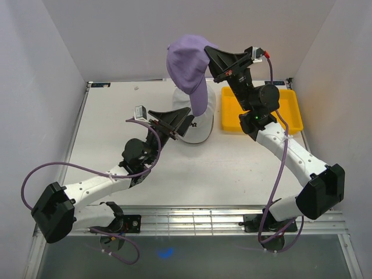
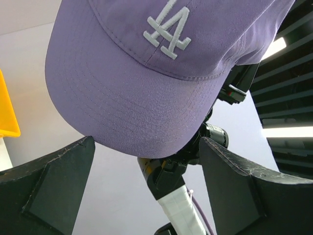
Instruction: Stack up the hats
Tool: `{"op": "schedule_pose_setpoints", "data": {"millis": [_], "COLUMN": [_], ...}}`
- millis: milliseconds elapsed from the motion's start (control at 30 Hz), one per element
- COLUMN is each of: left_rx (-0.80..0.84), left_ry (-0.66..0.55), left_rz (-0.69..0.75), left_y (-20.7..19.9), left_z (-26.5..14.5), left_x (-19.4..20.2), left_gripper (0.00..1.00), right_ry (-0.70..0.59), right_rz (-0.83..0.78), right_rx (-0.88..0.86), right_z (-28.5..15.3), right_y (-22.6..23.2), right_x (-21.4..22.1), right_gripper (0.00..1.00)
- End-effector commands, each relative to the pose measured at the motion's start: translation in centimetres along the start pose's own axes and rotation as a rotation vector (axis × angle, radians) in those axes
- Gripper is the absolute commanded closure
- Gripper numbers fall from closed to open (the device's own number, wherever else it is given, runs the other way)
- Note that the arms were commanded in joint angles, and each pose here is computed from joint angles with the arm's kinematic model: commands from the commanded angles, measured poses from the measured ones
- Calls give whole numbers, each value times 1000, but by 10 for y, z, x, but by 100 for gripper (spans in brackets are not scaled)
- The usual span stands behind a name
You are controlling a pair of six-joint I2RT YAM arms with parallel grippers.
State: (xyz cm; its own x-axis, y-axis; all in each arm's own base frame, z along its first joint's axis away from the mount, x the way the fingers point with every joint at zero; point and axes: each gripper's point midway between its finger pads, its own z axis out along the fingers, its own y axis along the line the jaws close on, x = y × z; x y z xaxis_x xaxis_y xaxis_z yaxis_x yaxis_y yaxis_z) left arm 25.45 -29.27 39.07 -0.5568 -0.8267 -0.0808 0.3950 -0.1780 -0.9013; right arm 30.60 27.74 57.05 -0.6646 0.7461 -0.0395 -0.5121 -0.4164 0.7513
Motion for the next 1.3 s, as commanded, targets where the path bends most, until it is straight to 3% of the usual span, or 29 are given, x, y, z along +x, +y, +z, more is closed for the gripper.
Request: {"op": "schedule_pose_setpoints", "data": {"millis": [0, 267, 467, 500, 767, 1267], "left_rx": [69, 151, 145, 86, 121, 105], "left_ry": [-54, -38, 26, 44, 53, 96], "left_rz": [4, 230, 456, 467, 565, 589], "left_y": [-26, -30, -52, -42, -62, -54], "left_z": [-2, -13, 4, 6, 11, 48], "left_x": [-19, -72, -79, -79, -79, -94], "left_gripper": [2, 2, 2, 2, 2, 2], "right_ry": [12, 69, 101, 100, 149, 209], "right_rz": [-6, -23, -33, -37, -46, -21], "right_rx": [-118, -13, 26, 29, 49, 71], "right_z": [-2, 0, 1, 1, 7, 7], "right_y": [42, 36, 26, 25, 17, 6], "right_x": [5, 15, 19, 19, 23, 32], "right_gripper": [92, 92, 92, 92, 92, 92]}}
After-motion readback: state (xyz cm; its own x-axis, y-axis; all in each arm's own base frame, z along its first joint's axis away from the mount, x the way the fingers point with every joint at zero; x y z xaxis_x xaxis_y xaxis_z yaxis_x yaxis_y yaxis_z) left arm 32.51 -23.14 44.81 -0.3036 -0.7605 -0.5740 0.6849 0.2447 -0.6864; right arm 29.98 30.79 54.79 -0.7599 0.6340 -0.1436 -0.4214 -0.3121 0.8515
